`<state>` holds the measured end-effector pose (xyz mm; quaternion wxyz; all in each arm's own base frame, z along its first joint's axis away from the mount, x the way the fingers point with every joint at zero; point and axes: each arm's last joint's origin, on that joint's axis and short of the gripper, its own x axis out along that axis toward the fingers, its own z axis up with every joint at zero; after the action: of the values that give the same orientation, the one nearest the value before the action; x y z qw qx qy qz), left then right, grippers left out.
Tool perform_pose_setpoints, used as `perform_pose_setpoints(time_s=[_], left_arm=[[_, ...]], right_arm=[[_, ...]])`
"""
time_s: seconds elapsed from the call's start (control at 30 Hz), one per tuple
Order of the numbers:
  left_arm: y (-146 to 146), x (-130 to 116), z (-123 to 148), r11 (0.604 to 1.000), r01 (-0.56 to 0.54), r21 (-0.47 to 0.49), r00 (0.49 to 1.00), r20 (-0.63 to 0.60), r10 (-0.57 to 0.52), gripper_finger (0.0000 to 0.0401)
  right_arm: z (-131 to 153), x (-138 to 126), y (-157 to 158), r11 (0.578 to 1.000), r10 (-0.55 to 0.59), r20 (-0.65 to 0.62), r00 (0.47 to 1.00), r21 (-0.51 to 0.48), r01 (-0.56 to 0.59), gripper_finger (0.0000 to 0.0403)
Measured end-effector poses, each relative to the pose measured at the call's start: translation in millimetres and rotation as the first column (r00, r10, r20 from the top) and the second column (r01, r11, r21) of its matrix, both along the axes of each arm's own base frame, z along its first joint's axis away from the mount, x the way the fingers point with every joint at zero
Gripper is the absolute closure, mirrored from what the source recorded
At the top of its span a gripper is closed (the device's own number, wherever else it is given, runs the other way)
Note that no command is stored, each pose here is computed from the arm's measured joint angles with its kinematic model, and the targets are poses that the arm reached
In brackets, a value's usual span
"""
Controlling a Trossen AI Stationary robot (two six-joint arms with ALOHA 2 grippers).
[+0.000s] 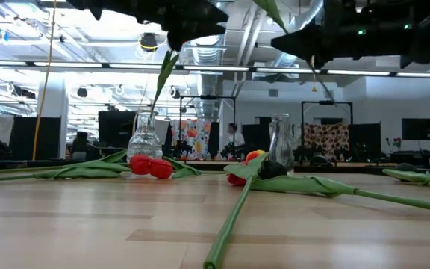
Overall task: Sort flowers into vase by color
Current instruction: Put the bottom left yellow tulip into the left transparent vase
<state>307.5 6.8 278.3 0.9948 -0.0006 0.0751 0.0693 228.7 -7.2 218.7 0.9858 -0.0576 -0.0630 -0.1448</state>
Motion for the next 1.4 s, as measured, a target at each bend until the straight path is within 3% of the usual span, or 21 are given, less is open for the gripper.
perform_pose_setpoints(time_s=[0.13, 0.33, 0.6, 1.0, 1.17, 1.4], left_arm=[[-8.2, 12.8, -4.0, 0.996, -0.045, 0.075, 0.996, 0.086, 0.039, 0.0244], [-10.6, 27.5, -11.6, 0.986, -0.147, 0.083, 0.969, 0.211, 0.126, 0.0244], [-13.3, 38.1, -22.5, 0.99, -0.121, 0.074, 0.958, 0.27, 0.097, 0.0244], [-16.8, 37.6, -18.0, 0.991, -0.121, 0.054, 0.942, 0.322, 0.097, 0.0248], [-16.7, 37.8, -19.3, 0.991, -0.123, 0.047, 0.945, 0.31, 0.103, 0.028], [-16.4, 37.6, -19.6, 0.988, -0.152, 0.04, 0.942, 0.307, 0.133, 0.0355]], right_arm=[[-4.6, 8.5, 0.4, 1.0, 0.002, 0.064, 0.998, 0.0, -0.002, 0.0382], [-8.7, 24.8, 3.4, 0.999, 0.036, 0.097, 0.995, -0.007, -0.035, 0.0382], [-6.0, 48.7, 10.5, 0.996, 0.051, 0.079, 0.996, -0.079, -0.045, 0.0381], [-9.8, 74.7, 11.9, 0.996, 0.052, 0.059, 0.997, -0.081, -0.047, 0.0381], [-8.2, 76.1, 12.5, 0.995, 0.054, 0.067, 0.996, -0.082, -0.048, 0.0381], [-8.0, 76.0, 13.8, 0.995, 0.057, 0.064, 0.996, -0.084, -0.052, 0.0379]])
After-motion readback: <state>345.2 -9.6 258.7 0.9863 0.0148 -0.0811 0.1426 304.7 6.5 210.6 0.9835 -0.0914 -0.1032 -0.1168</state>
